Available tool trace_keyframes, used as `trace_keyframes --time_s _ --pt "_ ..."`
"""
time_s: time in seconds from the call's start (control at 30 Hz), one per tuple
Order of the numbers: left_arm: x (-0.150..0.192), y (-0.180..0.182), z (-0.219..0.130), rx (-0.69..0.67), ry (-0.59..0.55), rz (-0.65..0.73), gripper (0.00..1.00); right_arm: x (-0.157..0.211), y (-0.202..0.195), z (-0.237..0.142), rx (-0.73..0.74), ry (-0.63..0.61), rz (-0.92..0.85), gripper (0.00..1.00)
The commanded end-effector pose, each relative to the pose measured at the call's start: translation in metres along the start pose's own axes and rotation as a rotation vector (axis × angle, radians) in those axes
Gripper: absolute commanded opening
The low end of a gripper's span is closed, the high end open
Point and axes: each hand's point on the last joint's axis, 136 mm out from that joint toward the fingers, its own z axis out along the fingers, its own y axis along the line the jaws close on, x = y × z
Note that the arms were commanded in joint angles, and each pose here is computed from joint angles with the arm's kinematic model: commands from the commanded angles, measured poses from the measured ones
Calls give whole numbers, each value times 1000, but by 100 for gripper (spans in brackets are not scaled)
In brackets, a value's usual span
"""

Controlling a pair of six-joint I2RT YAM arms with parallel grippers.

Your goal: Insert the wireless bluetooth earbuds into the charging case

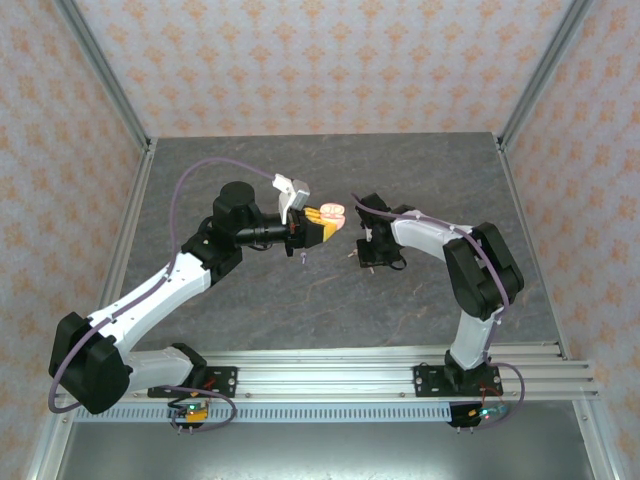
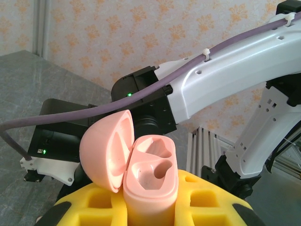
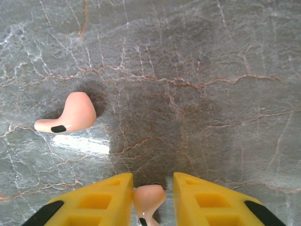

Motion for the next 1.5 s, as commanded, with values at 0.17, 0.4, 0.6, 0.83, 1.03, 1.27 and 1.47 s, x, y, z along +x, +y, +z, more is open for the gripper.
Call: trace_keyframes --time_s 0.17,0.4,0.6,0.83,1.03,1.27,1.47 --pt "-12 -6 -5 -5 -31 42 0 10 -4 -3 41 45 -30 29" --pt "-12 -5 -5 -7 -29 40 0 9 -6 1 61 51 -21 29" --pt "-11 -5 -5 -11 -27 39 0 7 -8 2 76 41 -5 25" --pt "-6 3 -5 -46 -15 23 0 2 -6 0 63 9 30 22" --pt "-2 14 -4 -97 -20 -2 0 -8 -1 -12 6 -45 72 21" --pt "-1 31 0 -151 -78 -53 0 -25 6 -45 -201 -162 165 21" --pt "-3 41 4 -169 -115 -86 0 -40 8 -96 -420 -304 248 21"
